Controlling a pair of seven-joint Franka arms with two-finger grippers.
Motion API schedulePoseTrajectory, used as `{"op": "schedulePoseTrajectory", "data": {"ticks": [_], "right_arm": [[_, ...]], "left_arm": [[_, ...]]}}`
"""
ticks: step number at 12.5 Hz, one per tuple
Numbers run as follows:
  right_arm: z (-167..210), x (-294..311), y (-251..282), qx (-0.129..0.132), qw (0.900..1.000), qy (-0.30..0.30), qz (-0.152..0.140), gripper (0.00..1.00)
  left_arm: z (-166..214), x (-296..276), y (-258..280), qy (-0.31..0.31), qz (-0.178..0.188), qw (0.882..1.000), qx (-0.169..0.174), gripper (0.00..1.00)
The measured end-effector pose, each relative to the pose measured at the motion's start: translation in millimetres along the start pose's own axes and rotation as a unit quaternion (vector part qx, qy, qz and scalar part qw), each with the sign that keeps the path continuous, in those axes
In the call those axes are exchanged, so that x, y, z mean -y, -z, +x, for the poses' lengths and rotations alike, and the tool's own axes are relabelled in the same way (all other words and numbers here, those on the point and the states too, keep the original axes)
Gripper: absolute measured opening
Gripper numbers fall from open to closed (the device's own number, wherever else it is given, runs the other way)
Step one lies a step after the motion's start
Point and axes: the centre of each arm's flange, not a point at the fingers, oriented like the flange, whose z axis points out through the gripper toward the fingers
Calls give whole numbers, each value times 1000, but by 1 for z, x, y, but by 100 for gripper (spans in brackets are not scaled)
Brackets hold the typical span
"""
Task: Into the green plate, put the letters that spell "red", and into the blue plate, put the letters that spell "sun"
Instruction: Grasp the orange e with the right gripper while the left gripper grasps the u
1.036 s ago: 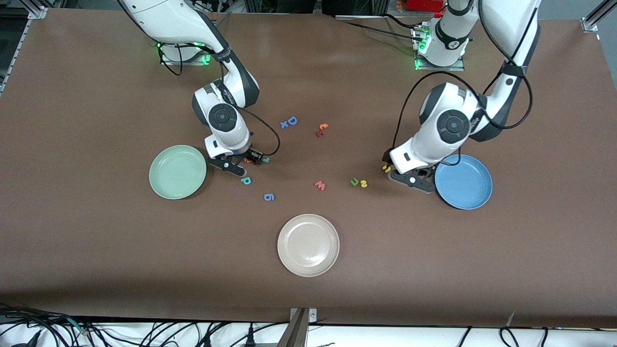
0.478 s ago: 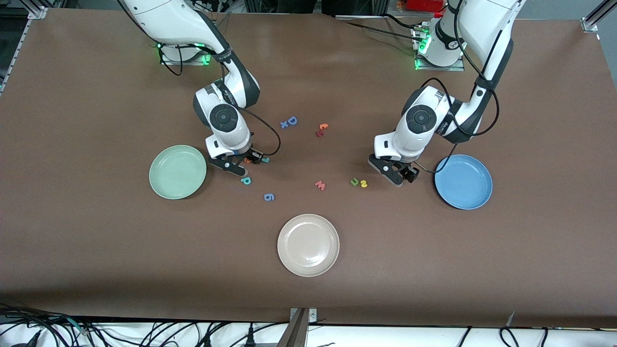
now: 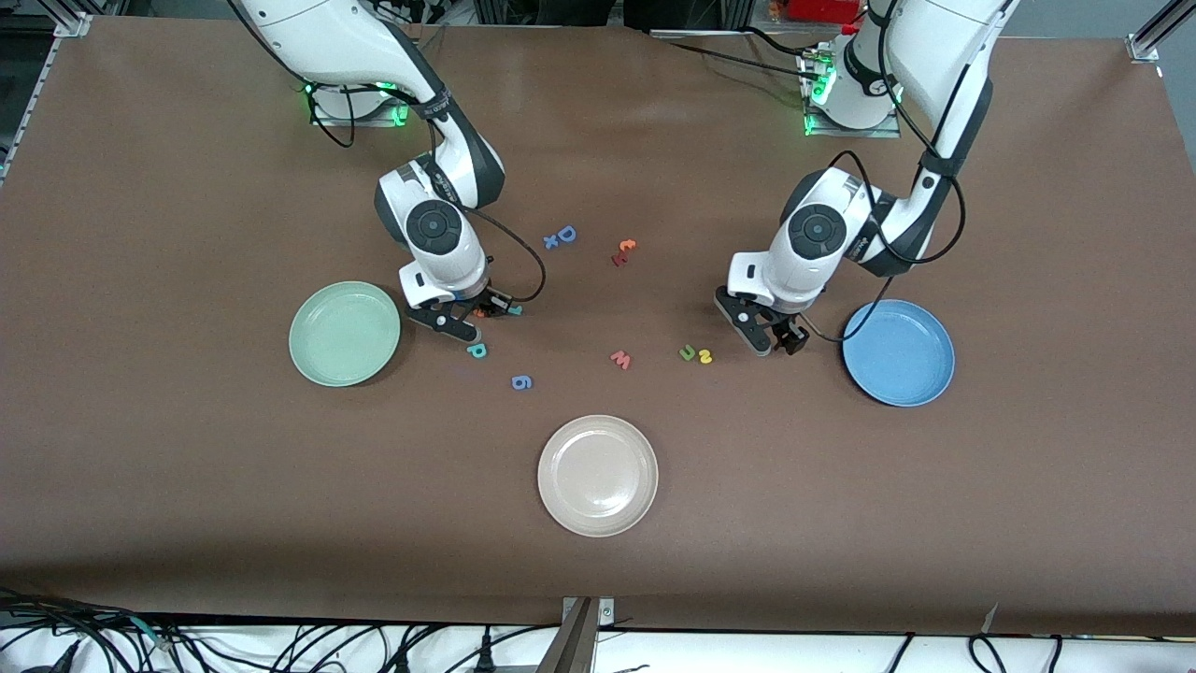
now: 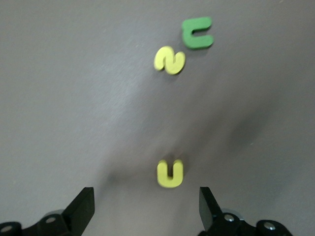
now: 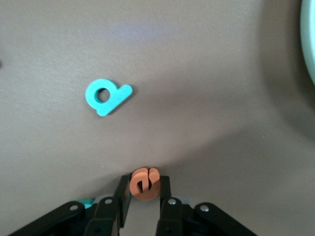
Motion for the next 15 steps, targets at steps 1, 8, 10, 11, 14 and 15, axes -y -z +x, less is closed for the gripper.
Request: {"op": "schedulePoseTrajectory", "data": {"ticks": [1, 8, 10, 11, 14, 15], "right_arm": [[3, 1, 7, -1, 1000, 2, 0, 28], [93, -77, 82, 14, 995, 88, -54, 28], [113, -106, 78, 19, 991, 112, -64, 28], [119, -120, 72, 24, 990, 122, -67, 28], [124, -149, 42, 25, 989, 132, -66, 28], [122, -156, 30, 22, 989, 133, -65, 28]], "left_arm": [[2, -6, -5, -5, -1, 1000, -3, 94], [2, -11, -28, -10, -6, 1000, -7, 89], [2, -11, -35, -9, -5, 1000, -13, 88], [3, -11, -35, -9, -5, 1000, -14, 88], [2, -7, -34, -7, -2, 1000, -17, 76], [1, -6, -34, -6, -2, 1000, -17, 76]]}}
